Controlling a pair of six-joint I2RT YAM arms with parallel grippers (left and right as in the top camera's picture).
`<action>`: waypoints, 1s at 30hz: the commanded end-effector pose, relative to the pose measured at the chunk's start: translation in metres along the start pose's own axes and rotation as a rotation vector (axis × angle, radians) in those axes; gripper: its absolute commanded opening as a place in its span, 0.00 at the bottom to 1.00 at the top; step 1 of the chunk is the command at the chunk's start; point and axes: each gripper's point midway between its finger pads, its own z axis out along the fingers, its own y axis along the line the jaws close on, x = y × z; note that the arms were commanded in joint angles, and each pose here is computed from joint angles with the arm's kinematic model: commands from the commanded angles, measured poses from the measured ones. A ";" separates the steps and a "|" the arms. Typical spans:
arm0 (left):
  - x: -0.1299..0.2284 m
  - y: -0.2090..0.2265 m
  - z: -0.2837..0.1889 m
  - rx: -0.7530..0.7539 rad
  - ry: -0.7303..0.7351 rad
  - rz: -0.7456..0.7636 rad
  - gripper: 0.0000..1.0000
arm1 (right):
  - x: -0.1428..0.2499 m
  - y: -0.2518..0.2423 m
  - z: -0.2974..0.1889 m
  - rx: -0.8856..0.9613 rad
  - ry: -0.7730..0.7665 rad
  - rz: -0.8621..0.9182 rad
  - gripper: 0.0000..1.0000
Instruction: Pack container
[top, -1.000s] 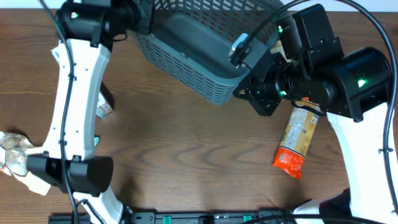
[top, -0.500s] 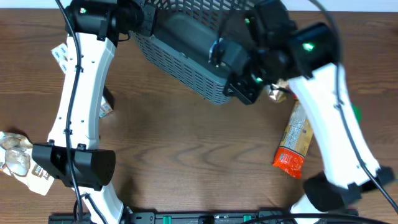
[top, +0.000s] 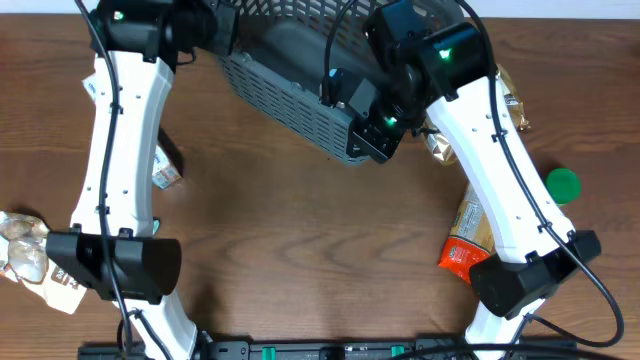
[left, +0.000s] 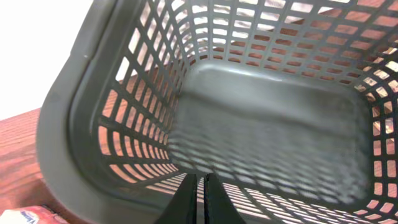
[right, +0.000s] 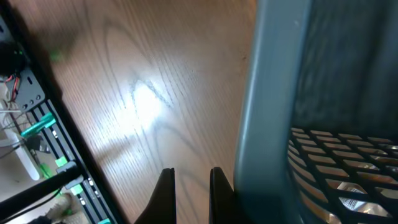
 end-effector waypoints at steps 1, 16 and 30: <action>0.007 0.001 0.021 0.015 0.038 0.010 0.06 | -0.001 -0.003 0.004 0.003 0.006 -0.017 0.01; 0.044 -0.008 0.037 0.052 0.190 -0.014 0.06 | -0.005 -0.009 0.003 0.019 -0.013 -0.017 0.01; 0.091 -0.026 0.022 0.096 0.398 -0.125 0.06 | -0.007 -0.039 -0.002 0.150 -0.026 0.052 0.01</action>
